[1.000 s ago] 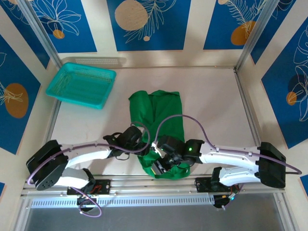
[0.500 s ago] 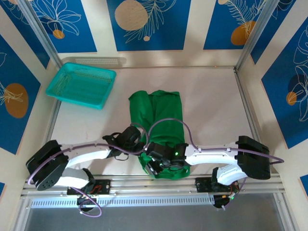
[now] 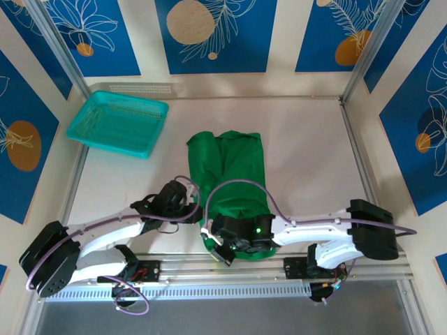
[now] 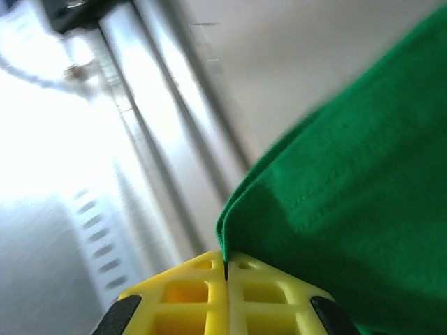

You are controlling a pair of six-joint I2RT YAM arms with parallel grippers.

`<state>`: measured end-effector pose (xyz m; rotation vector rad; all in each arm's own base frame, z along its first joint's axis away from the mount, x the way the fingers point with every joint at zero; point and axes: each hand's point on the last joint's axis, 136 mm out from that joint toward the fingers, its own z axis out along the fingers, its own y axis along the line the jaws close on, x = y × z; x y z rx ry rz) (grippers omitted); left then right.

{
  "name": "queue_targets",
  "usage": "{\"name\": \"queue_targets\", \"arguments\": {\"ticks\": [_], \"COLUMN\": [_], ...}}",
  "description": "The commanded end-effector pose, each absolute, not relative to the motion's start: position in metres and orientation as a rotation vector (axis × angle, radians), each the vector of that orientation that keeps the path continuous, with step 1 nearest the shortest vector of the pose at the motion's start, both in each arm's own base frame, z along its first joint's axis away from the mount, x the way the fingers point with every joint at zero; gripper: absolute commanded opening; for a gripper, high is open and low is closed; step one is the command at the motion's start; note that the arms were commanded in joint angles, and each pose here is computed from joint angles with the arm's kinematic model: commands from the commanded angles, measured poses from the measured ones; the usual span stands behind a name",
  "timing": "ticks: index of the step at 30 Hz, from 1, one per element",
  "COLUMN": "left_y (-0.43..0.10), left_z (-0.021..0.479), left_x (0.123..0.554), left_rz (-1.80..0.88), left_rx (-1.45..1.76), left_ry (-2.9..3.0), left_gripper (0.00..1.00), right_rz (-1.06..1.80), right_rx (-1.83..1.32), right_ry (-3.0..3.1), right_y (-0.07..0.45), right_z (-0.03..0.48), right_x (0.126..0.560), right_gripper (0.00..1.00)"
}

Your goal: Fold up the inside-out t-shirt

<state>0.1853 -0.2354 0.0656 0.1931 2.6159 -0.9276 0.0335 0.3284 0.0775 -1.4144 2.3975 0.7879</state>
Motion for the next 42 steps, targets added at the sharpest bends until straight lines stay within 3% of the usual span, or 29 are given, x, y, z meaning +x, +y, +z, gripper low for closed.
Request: {"name": "queue_targets", "arguments": {"ticks": [1, 5, 10, 13, 16, 20, 21, 30, 36, 39, 42], "left_y": [-0.227, -0.217, -0.222, -0.223, -0.224, -0.222, -0.221, -0.221, -0.240, -0.241, -0.240], "left_z": [0.075, 0.079, 0.081, 0.079, 0.081, 0.088, 0.089, 0.093, 0.121, 0.140, 0.146], "left_x": [0.197, 0.207, 0.202, 0.195, 0.189, 0.187, 0.188, 0.181, 0.176, 0.179, 0.177], "left_rz": [-1.020, -1.028, -1.092, -1.128, -1.154, -1.151, -1.139, -1.110, -1.274, -1.271, -1.257], "left_rx": [-0.031, -0.159, -0.140, -0.116, -0.094, -0.068, -0.058, -0.006, 0.098, 0.136, 0.139], "left_ry": [2.602, 2.604, 2.609, 2.620, 2.621, 2.605, 2.608, 2.674, 2.636, 2.604, 2.619], "left_gripper": [0.00, 0.00, 0.00, 0.00, 0.00, 0.00, 0.00, 0.00, 0.00, 0.00, 0.00], "right_rz": [0.879, 0.825, 0.793, 0.812, 0.692, 0.444, 0.453, 0.702, 0.764, 0.747, 0.693], "right_rx": [-1.680, -1.860, -1.863, -1.756, -1.510, -1.018, -0.894, 0.103, -0.019, -0.067, 0.059], "right_ry": [2.281, 2.176, 2.175, 2.170, 2.227, 2.377, 2.422, 2.690, 2.677, 2.687, 2.610], "right_y": [0.315, 0.314, 0.322, 0.324, 0.313, 0.270, 0.260, 0.186, 0.215, 0.223, 0.212], "right_z": [0.073, 0.065, 0.063, 0.076, 0.095, 0.128, 0.133, 0.130, 0.137, 0.136, 0.153], "right_x": [0.004, -0.008, -0.005, 0.009, 0.053, 0.132, 0.144, 0.240, 0.276, 0.285, 0.329], "right_gripper": [0.00, 0.03, 0.32, 0.36, 0.44, 0.67, 0.69, 0.69, 0.65, 0.71, 0.71]}}
